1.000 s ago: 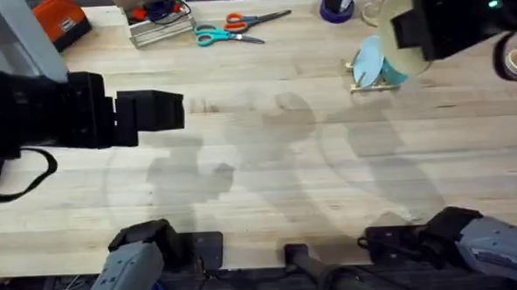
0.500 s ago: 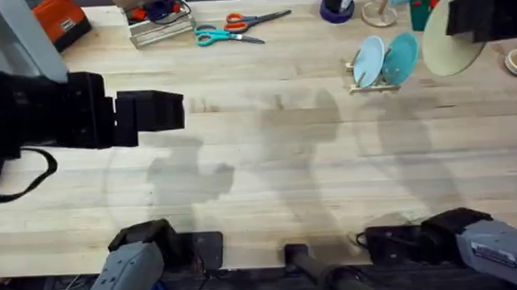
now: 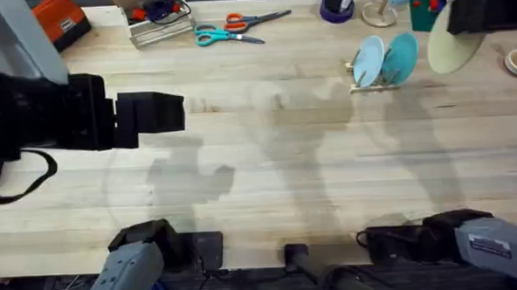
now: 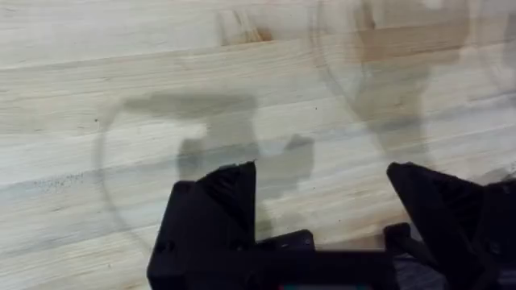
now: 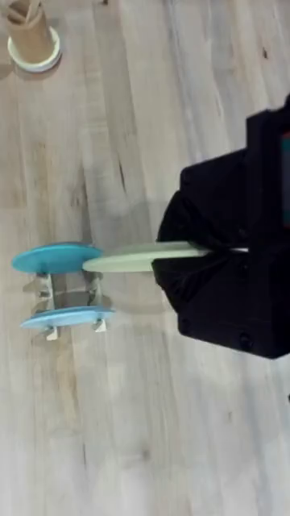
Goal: Pick up the plates from the table one by one and place each into a slot on the dish rack.
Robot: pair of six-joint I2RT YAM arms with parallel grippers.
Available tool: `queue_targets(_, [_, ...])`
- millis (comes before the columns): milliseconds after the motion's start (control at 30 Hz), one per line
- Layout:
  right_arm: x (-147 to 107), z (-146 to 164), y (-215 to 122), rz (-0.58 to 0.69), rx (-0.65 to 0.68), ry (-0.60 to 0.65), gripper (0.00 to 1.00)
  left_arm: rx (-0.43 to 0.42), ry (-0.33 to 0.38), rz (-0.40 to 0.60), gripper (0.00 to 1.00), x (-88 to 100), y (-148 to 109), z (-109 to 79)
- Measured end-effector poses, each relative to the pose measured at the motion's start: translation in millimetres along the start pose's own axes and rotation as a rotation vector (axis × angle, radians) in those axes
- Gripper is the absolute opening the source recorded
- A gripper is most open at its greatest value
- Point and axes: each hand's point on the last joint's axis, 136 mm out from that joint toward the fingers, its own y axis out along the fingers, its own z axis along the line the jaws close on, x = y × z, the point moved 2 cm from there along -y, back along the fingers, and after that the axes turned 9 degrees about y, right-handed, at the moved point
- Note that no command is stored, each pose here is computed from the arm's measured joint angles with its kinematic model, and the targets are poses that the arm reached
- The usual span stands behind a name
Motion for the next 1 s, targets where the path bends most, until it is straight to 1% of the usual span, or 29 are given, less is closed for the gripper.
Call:
queue_targets(133, [7,8,17,0.014,-0.002,-0.013,0.029,0.0,0.0,0.0,0.994,0.0,0,0.0])
queue_targets(333, [15,16,33,0.023,-0.004,-0.064,0.029,0.0,0.0,0.0,0.995,0.0,0,0.0])
queue_targets(533, [21,24,57,0.046,-0.012,-0.11,0.032,0.0,0.0,0.0,0.993,0.0,0,0.0])
queue_targets(733, [29,25,80,0.055,-0.026,-0.099,0.032,0.0,0.0,0.0,0.992,0.0,0,0.0])
queue_targets(767, [35,20,92,0.054,-0.038,-0.078,0.032,0.0,0.0,0.0,0.994,0.0,0,0.0])
queue_targets(1000, [36,18,110,0.079,-0.053,-0.072,0.032,0.0,0.0,0.0,0.995,0.0,0,0.0])
